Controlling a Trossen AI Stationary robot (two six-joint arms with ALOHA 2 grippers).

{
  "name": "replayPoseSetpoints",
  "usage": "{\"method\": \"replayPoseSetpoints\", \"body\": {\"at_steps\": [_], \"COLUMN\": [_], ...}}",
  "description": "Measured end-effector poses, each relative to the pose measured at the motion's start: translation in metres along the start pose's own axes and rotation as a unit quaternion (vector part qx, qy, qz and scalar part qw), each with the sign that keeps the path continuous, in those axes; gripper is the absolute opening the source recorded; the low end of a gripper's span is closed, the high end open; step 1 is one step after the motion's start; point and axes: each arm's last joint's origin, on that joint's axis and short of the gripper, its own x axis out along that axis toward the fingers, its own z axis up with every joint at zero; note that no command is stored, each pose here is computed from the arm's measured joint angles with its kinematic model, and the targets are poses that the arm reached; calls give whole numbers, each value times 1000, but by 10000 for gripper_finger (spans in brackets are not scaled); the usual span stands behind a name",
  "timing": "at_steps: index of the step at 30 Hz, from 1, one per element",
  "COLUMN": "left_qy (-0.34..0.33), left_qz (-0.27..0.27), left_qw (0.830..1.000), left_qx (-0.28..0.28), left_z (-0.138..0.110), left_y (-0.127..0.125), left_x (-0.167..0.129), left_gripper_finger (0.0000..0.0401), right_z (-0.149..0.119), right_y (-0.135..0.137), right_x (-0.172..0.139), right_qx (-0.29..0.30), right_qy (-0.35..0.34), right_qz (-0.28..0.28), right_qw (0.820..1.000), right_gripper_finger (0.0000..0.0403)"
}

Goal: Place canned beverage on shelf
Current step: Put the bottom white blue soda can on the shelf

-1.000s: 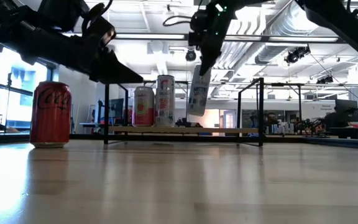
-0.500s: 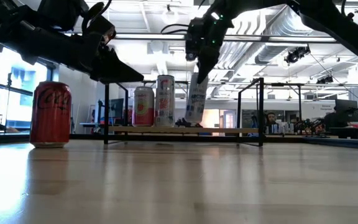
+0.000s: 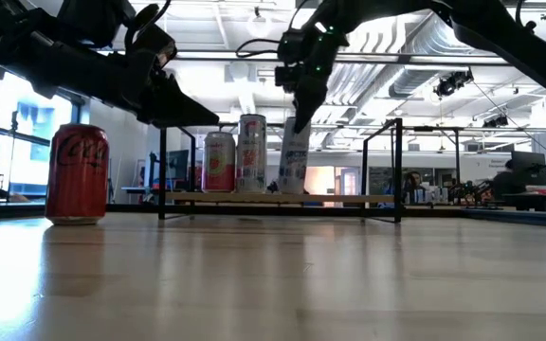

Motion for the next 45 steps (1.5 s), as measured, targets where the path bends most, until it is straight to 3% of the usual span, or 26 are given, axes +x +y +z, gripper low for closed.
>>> {"method": "replayPoseSetpoints", "body": {"at_steps": [22, 36, 41, 45], "left_qy": [1, 3, 3, 4], "left_qz": [0, 0, 0, 0], "left_qw": [1000, 1000, 1000, 1000], "left_qx": [0, 4, 4, 5], "left_z": [0, -1, -1, -1], "left_y": [0, 0, 0, 0], "left_x": [0, 0, 0, 0], "left_gripper_finger": [0, 0, 0, 0], "right_z": [9, 19, 16, 9], "right_y": [4, 28, 41, 39], "right_x": [-3, -49, -78, -90], "right_qx": [-15, -33, -18, 37], "right_qy": [-7, -45, -40, -48], "right_qz": [-45, -79, -112, -108], "right_qw": [999, 995, 993, 992], "right_gripper_finger": [298, 296, 256, 185]}}
